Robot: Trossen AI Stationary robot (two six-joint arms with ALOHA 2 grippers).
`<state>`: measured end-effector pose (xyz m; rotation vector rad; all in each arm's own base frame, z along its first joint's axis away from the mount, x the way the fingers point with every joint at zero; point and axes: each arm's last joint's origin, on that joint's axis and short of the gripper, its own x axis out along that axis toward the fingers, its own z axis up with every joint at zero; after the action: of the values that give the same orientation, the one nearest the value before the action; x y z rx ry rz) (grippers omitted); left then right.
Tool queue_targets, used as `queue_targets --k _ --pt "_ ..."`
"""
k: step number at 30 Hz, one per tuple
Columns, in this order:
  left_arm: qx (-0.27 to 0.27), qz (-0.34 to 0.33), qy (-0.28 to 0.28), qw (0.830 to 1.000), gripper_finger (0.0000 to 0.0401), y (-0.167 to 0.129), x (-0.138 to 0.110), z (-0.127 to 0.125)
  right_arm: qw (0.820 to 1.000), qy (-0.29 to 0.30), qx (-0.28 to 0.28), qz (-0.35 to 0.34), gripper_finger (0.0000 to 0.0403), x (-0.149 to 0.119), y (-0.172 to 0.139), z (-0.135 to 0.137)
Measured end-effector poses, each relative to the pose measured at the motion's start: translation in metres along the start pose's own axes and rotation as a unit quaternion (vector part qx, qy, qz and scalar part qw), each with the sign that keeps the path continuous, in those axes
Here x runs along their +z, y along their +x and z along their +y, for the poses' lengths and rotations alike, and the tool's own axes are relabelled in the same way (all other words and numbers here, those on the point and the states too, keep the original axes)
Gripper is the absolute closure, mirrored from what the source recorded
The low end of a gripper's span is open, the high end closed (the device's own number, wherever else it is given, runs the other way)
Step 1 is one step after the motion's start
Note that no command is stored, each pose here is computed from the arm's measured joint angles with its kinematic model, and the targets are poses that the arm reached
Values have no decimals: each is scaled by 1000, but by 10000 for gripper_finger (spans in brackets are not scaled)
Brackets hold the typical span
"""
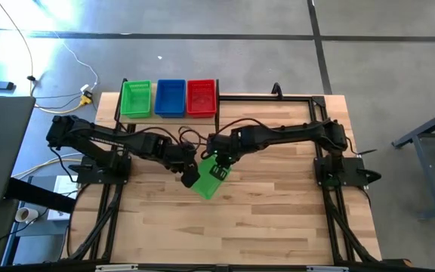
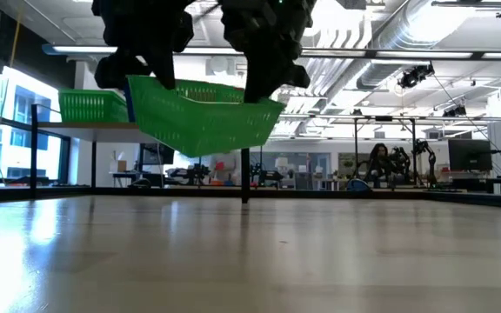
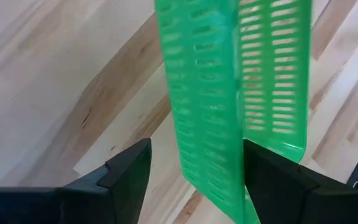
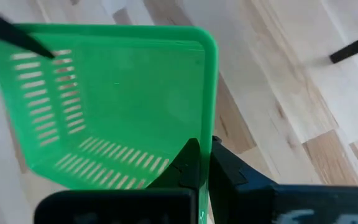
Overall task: Stack baskets on shelf by color
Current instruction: Stack the green bin on top of the green bin on the shelf
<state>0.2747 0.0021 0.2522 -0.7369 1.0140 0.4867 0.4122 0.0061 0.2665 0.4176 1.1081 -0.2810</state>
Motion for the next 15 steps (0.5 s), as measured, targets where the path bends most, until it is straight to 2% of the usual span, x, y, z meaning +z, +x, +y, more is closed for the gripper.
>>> queue_targets --k 6,15 --pt "11 0 -3 1000 189 0 -1 1 1000 -19 7 -11 403 4 -15 8" --pt "24 -20 4 1000 268 0 -2 -1 1000 -16 12 -17 403 8 -25 11"
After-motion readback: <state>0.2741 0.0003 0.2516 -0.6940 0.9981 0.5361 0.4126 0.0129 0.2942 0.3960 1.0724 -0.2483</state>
